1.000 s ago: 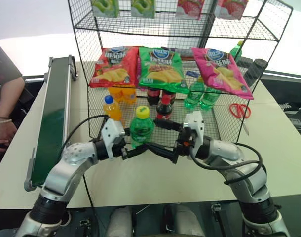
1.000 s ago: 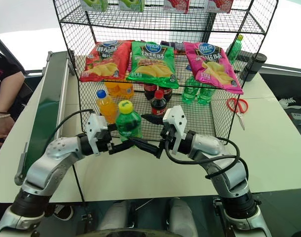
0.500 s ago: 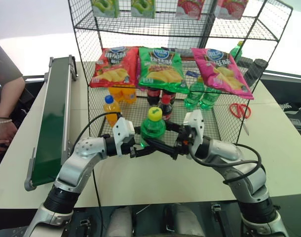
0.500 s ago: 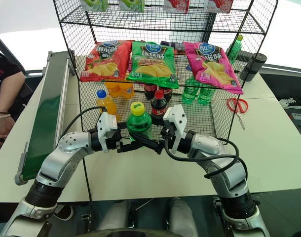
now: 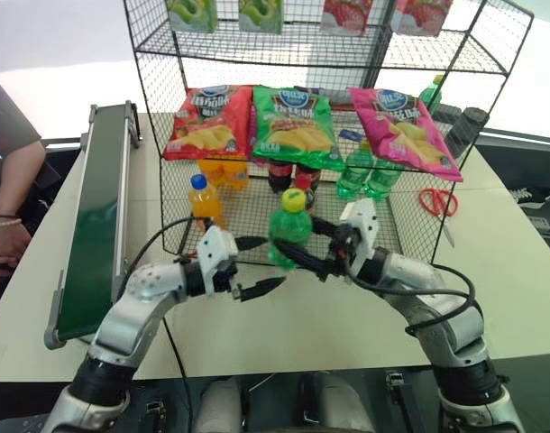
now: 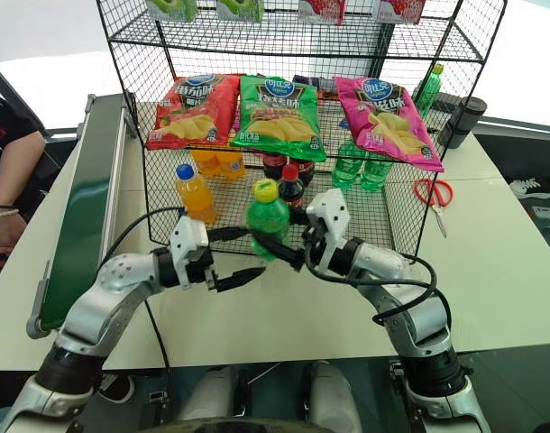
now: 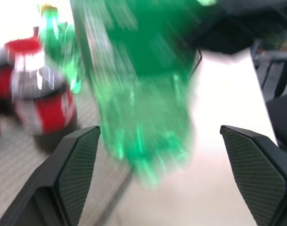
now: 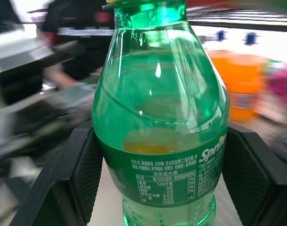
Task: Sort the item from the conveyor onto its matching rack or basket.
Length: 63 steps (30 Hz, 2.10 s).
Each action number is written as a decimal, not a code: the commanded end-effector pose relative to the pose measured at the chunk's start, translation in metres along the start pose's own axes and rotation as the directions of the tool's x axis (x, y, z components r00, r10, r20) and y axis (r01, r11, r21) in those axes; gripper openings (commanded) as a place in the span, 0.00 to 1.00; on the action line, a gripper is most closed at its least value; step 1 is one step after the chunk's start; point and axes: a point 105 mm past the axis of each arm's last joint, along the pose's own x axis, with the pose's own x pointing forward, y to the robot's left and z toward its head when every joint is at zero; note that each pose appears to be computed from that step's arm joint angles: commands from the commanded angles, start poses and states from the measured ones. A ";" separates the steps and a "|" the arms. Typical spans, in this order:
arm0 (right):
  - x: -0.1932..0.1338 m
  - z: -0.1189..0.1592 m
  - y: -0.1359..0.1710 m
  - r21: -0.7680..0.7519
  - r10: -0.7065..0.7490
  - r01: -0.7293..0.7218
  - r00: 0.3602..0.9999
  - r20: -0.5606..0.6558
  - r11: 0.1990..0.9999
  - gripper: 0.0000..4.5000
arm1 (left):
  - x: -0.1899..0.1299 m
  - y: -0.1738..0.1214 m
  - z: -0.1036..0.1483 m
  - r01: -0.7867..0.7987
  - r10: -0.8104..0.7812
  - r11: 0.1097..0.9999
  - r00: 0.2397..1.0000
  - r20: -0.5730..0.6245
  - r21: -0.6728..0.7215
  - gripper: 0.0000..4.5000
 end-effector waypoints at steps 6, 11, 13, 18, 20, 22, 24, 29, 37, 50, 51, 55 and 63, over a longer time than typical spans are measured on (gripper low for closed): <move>-0.035 -0.007 -0.072 -0.056 -0.373 0.377 0.925 0.068 0.924 0.67 | -0.025 0.009 0.022 -0.179 0.174 0.983 0.980 0.098 0.041 0.98; -0.035 -0.020 -0.096 -0.012 -0.504 0.507 0.859 0.091 0.862 0.67 | -0.019 0.006 0.030 -0.179 0.171 0.982 0.978 0.115 0.055 0.98; -0.034 -0.027 -0.105 -0.011 -0.542 0.545 0.836 0.083 0.838 0.67 | -0.016 0.004 0.034 -0.171 0.162 0.983 0.979 0.127 0.062 0.98; -0.031 -0.035 -0.122 -0.006 -0.600 0.603 0.795 0.087 0.798 0.67 | -0.013 0.003 0.038 -0.157 0.147 0.985 0.981 0.129 0.070 0.98; -0.028 -0.038 -0.124 -0.006 -0.599 0.602 0.796 0.088 0.798 0.67 | -0.013 0.004 0.038 -0.157 0.147 0.985 0.981 0.128 0.071 0.98; -0.026 -0.040 -0.126 -0.003 -0.602 0.605 0.794 0.087 0.797 0.67 | -0.013 0.004 0.039 -0.156 0.146 0.985 0.981 0.126 0.073 0.98; -0.024 -0.042 -0.126 -0.003 -0.603 0.606 0.793 0.087 0.796 0.67 | -0.014 0.004 0.039 -0.158 0.148 0.985 0.981 0.126 0.071 0.98; -0.026 -0.048 -0.127 0.013 -0.603 0.604 0.794 0.081 0.797 0.67 | -0.014 0.005 0.038 -0.161 0.152 0.984 0.981 0.117 0.073 0.98; -0.028 -0.052 -0.126 -0.031 -0.591 0.594 0.803 0.070 0.804 0.98 | -0.018 0.009 0.035 -0.201 0.191 0.977 0.975 0.116 0.077 1.00; -0.061 -0.056 -0.113 -0.167 -0.502 0.493 0.865 -0.014 0.854 0.98 | -0.022 0.023 0.037 -0.255 0.249 0.966 0.963 0.101 0.053 1.00; -0.064 -0.055 -0.111 -0.177 -0.491 0.480 0.871 -0.023 0.859 0.98 | -0.022 0.024 0.035 -0.258 0.253 0.965 0.963 0.091 0.050 1.00; -0.071 -0.052 -0.103 -0.206 -0.448 0.429 0.892 -0.052 0.879 0.98 | -0.022 0.027 0.031 -0.255 0.252 0.966 0.965 0.065 0.043 1.00; -0.102 -0.027 -0.086 -0.279 -0.318 0.271 0.938 -0.138 0.921 0.98 | -0.048 0.032 0.026 -0.291 0.291 0.956 0.957 0.010 0.031 1.00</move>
